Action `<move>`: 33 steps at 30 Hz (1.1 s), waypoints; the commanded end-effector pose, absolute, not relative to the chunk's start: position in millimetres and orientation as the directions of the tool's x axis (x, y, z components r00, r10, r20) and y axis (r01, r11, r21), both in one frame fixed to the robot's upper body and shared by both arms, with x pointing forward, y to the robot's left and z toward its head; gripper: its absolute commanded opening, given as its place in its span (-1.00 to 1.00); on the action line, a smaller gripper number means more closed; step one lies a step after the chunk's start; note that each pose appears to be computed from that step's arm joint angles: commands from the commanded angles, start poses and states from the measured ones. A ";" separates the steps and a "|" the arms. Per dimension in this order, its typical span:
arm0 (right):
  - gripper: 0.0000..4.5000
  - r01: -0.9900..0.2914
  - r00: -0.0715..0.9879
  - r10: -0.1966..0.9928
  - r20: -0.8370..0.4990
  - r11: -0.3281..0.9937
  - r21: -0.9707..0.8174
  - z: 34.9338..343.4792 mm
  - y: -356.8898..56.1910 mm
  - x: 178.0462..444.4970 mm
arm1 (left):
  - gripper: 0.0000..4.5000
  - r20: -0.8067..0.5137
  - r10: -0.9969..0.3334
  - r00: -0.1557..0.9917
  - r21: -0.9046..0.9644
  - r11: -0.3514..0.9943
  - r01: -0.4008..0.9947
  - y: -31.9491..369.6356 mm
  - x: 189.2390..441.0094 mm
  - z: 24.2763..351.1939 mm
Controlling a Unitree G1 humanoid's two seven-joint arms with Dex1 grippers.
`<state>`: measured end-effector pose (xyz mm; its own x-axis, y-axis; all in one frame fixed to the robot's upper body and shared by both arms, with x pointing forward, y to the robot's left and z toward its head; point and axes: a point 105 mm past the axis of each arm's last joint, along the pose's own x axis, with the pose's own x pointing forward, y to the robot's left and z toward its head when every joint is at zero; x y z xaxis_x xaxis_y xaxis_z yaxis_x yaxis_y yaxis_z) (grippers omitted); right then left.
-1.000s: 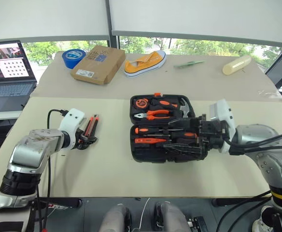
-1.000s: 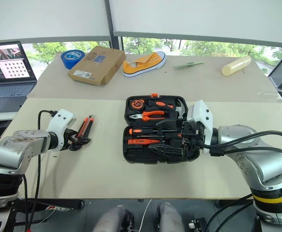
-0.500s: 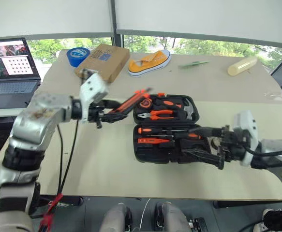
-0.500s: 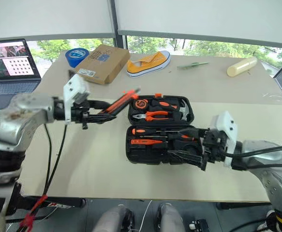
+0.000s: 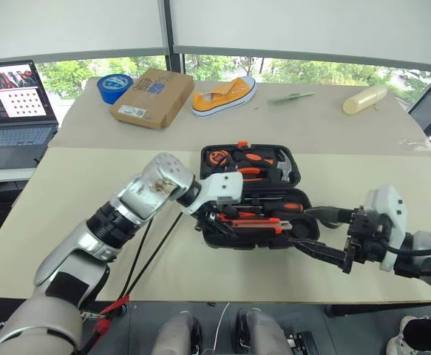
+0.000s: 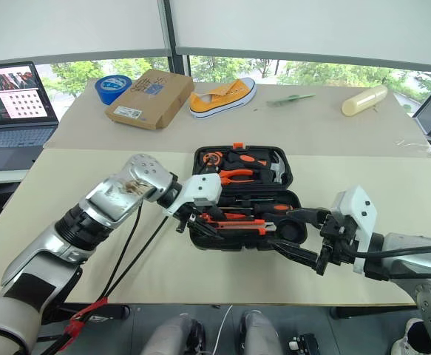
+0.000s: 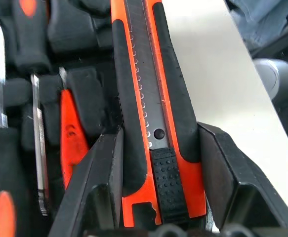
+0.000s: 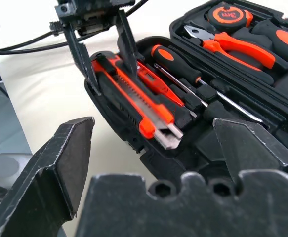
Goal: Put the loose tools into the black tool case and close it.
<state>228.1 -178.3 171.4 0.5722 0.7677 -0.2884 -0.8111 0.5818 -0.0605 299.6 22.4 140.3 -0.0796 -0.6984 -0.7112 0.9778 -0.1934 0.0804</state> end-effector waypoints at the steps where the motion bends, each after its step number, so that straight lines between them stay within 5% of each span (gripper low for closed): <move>1: 1.00 -0.792 0.609 0.753 -0.251 0.593 -0.144 182.7 -179.3 225.1 | -0.24 -0.737 -0.675 -0.036 0.105 -0.167 0.980 16.3 307.2 138.6; 8: 1.00 -0.783 0.620 0.744 -0.249 0.602 -0.153 181.2 -180.2 224.9 | -0.24 -0.754 -0.652 -0.075 0.061 -0.184 0.981 15.1 304.0 131.1; 10: 1.00 -0.783 0.621 0.743 -0.248 0.603 -0.154 180.2 -179.2 225.6 | 0.21 -0.746 -0.663 -0.069 0.060 -0.169 0.984 14.1 307.8 136.5; 15: 1.00 -0.783 0.621 0.743 -0.248 0.603 -0.154 177.3 -178.8 225.6 | 0.95 -0.668 -0.740 -0.084 0.044 -0.152 0.987 9.0 311.4 168.5; 20: 1.00 -0.782 0.623 0.743 -0.244 0.604 -0.153 176.3 -179.2 226.8 | 0.95 -0.640 -0.765 -0.068 0.066 -0.143 0.987 10.2 313.7 179.6; 23: 1.00 -0.780 0.625 0.743 -0.238 0.606 -0.156 176.3 -178.9 229.0 | 0.63 -0.674 -0.736 -0.054 0.093 -0.158 0.983 21.0 315.0 167.3; 33: 1.00 -0.767 0.641 0.735 -0.219 0.624 -0.150 176.8 -179.6 234.1 | -0.97 -0.737 -0.672 -0.076 0.114 -0.234 0.965 45.9 313.1 161.8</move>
<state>231.2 -179.9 167.6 0.6246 0.7379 -0.2556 -0.7772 0.6191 -0.1120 315.0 44.5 152.0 -0.0747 -0.6871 -0.7227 0.9820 -0.1769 0.0667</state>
